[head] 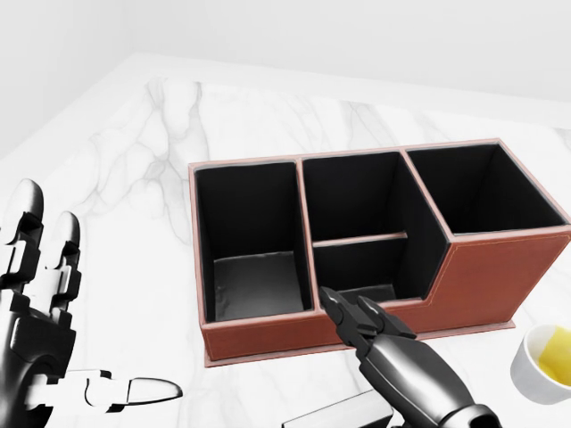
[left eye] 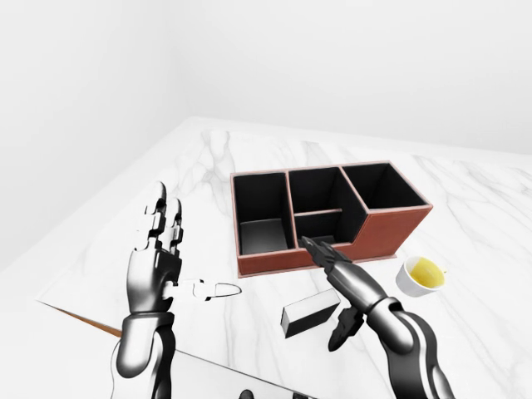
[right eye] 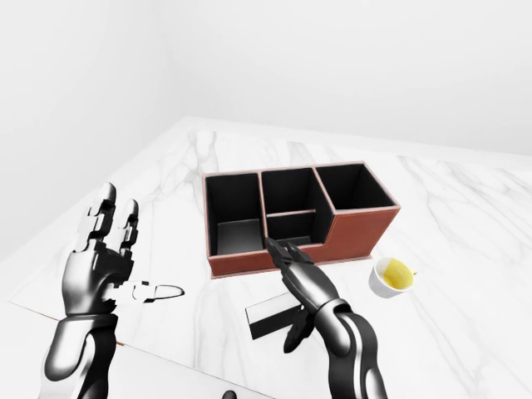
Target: Pick up the book and place it in the front compartment of the caddy.
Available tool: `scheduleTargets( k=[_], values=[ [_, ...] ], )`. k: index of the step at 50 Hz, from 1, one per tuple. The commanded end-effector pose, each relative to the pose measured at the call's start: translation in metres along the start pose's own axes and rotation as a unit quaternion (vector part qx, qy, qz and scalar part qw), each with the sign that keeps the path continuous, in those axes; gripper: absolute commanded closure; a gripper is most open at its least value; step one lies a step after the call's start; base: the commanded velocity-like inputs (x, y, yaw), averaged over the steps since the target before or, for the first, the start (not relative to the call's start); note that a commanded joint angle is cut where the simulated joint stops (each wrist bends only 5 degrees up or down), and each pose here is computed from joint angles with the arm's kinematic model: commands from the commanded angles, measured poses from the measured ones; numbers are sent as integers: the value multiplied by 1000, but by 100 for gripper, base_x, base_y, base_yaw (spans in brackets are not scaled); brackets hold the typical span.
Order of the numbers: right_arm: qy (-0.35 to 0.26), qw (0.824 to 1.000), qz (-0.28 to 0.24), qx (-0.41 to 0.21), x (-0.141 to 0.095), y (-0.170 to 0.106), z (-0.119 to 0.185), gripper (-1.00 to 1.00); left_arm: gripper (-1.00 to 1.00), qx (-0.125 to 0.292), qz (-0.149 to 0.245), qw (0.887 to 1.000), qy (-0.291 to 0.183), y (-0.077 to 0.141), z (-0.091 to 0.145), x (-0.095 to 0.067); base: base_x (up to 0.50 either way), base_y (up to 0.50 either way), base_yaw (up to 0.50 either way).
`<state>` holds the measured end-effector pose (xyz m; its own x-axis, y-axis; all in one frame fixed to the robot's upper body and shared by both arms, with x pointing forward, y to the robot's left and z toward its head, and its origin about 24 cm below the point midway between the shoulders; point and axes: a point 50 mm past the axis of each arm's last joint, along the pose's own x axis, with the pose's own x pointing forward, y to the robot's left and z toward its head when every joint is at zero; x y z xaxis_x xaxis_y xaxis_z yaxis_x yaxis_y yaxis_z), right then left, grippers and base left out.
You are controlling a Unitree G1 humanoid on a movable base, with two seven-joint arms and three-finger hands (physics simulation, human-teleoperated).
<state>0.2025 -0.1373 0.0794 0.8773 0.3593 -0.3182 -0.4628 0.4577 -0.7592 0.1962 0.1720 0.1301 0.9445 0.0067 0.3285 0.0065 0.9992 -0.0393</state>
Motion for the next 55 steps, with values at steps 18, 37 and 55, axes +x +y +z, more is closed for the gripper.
scheduleTargets(
  k=[18, 37, 55],
  values=[
    [27, 998, 50, 0, 10, 21, -9, -100, -100, -1, 1, 1000, 1, 1, 0, 0, 0, 0, 0],
    [28, 998, 58, -11, 16, 22, -10, -100, -100, -1, 0, 1000, -1, 1, 0, 0, 0, 0, 0],
    [47, 996, 46, -59, 20, 15, -8, -100, -100, -1, -4, 1000, 6, -2, -3, 0, 0, 0, 0]
  ],
)
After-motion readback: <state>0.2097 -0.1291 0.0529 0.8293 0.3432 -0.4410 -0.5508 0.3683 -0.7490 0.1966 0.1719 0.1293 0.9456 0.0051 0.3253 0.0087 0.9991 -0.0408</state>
